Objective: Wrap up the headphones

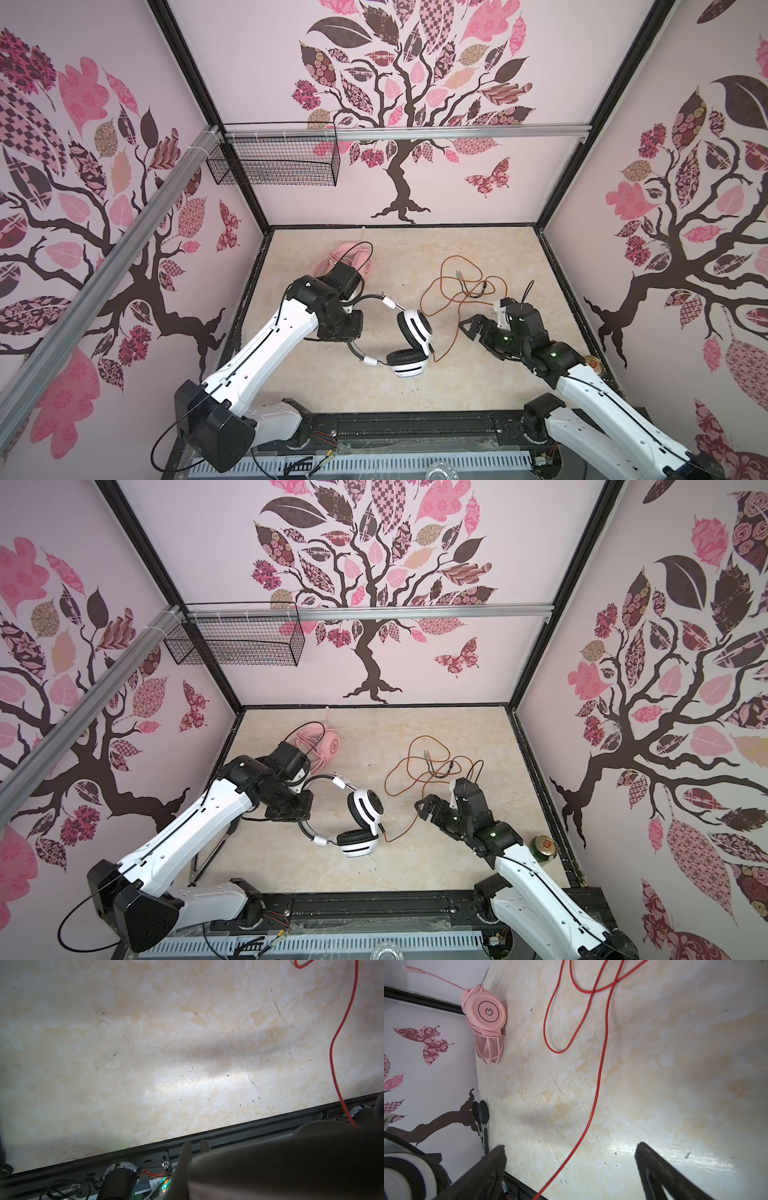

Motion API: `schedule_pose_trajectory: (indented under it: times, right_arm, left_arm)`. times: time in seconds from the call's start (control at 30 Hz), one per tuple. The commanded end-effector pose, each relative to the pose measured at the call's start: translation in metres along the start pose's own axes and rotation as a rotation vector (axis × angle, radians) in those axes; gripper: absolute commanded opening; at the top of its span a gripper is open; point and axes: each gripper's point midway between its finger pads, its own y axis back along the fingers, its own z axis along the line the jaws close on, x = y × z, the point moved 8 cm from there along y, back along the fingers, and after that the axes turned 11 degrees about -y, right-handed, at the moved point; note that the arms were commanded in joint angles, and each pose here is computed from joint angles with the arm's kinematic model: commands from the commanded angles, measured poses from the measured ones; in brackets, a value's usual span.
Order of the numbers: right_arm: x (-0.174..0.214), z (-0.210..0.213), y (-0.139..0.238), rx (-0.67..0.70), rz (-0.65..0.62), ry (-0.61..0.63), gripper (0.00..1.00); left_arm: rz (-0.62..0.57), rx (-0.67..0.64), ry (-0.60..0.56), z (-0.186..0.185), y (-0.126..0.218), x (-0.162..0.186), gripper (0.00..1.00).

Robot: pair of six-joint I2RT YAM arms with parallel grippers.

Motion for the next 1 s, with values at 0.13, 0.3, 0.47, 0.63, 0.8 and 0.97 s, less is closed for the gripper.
schedule_pose_trajectory:
  times: [0.13, 0.3, 0.47, 0.63, 0.8, 0.97]
  right_arm:
    - [-0.021, 0.023, -0.018, -0.073, -0.078, 0.191, 1.00]
    - [-0.029, 0.032, -0.034, -0.060, -0.039, 0.298, 1.00]
    - [-0.029, 0.029, -0.041, -0.037, -0.017, 0.321, 1.00]
    - [-0.030, 0.020, -0.040, 0.006, -0.051, 0.295, 0.99]
    - [-0.023, 0.022, -0.046, -0.065, 0.007, 0.319, 0.98]
    - [-0.013, 0.021, -0.038, -0.128, 0.037, 0.392, 0.89]
  left_arm:
    - [-0.071, -0.026, 0.003, -0.003, 0.018, -0.020, 0.00]
    - [-0.100, -0.112, 0.036, 0.003, 0.024, -0.025, 0.00]
    - [-0.135, -0.145, 0.063, 0.006, 0.029, -0.030, 0.00]
    - [-0.143, -0.162, 0.112, 0.007, 0.028, -0.035, 0.00]
    - [-0.135, -0.116, 0.156, 0.003, 0.019, -0.037, 0.00]
    - [-0.182, -0.085, 0.176, 0.000, 0.029, -0.038, 0.00]
